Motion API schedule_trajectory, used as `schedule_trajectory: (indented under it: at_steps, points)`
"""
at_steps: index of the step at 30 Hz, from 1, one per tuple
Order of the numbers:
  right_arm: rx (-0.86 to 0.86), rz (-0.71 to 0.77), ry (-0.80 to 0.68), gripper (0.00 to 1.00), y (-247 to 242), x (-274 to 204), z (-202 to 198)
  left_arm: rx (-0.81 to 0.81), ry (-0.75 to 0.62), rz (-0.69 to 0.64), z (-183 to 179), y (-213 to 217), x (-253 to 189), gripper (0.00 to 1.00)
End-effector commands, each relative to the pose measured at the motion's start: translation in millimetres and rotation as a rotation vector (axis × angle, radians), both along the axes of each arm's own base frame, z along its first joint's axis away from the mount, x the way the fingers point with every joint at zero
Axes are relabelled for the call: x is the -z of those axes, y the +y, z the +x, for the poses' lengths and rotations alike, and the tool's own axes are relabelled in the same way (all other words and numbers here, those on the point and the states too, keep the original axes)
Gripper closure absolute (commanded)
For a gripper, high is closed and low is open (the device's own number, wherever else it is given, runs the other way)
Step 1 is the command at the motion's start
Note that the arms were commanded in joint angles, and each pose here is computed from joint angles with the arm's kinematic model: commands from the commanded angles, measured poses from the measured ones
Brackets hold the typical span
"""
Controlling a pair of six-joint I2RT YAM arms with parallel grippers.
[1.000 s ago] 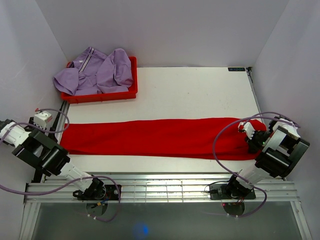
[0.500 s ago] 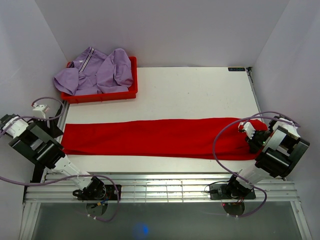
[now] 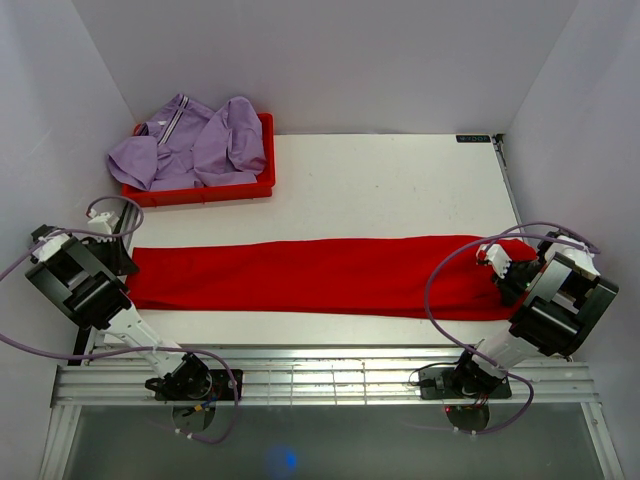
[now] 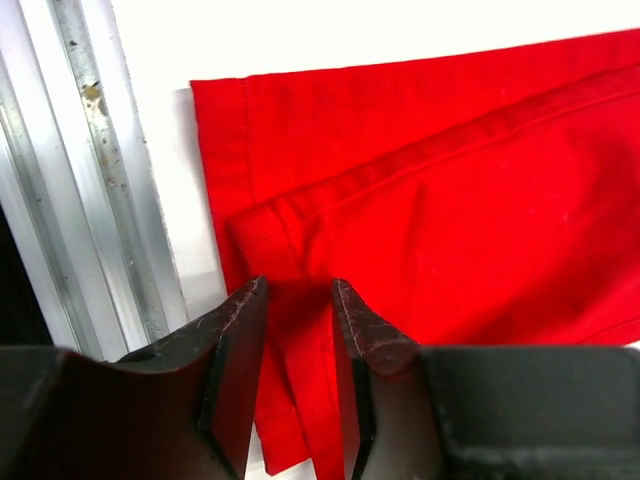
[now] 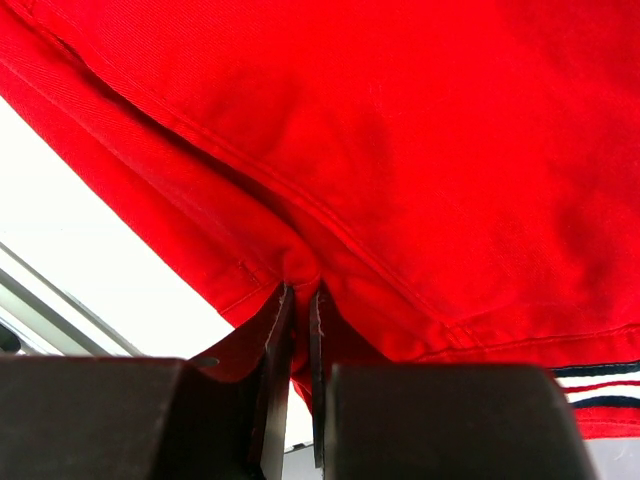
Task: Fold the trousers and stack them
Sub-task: Fold the trousers
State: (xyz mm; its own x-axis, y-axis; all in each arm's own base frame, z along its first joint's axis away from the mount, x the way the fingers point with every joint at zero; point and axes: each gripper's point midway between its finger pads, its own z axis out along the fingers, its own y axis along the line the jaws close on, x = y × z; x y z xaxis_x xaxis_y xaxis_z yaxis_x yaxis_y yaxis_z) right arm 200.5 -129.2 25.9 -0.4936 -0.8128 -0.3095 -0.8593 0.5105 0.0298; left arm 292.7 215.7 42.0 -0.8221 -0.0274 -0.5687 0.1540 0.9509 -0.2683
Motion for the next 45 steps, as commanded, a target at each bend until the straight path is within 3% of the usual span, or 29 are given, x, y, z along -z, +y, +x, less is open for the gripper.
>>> schedule_trajectory:
  at_steps: [1, 8, 12, 16, 22, 32, 38, 40, 45]
  points:
    - [-0.005, -0.078, -0.013, 0.90, -16, -2, 4, -0.034, -0.004, 0.028, 5, 9, 2, 0.58]
    - [-0.007, -0.073, -0.007, 0.90, -15, -1, 4, -0.066, 0.011, 0.083, 3, 18, 4, 0.47]
    - [-0.012, -0.070, -0.005, 0.90, -14, -1, 4, -0.064, 0.004, 0.053, 5, 13, 4, 0.47]
    - [-0.012, -0.067, -0.002, 0.91, -13, 0, 4, -0.032, -0.044, 0.011, 13, 3, -7, 0.60]
    - [-0.015, -0.063, 0.005, 0.91, -11, 3, 3, -0.016, -0.103, 0.001, 27, 2, -29, 0.99]
    - [-0.022, -0.069, 0.014, 0.92, -11, 6, 2, -0.031, -0.149, 0.086, 59, 29, -53, 1.00]
    - [-0.024, -0.070, 0.018, 0.92, -10, 7, -1, -0.018, -0.087, 0.097, 65, 24, -33, 1.00]
    - [-0.026, -0.071, 0.017, 0.92, -10, 6, 0, -0.019, -0.065, 0.099, 62, 23, -26, 0.95]
    - [-0.026, -0.072, 0.010, 0.92, -10, 3, 1, -0.012, -0.062, 0.140, 53, 23, -33, 0.57]
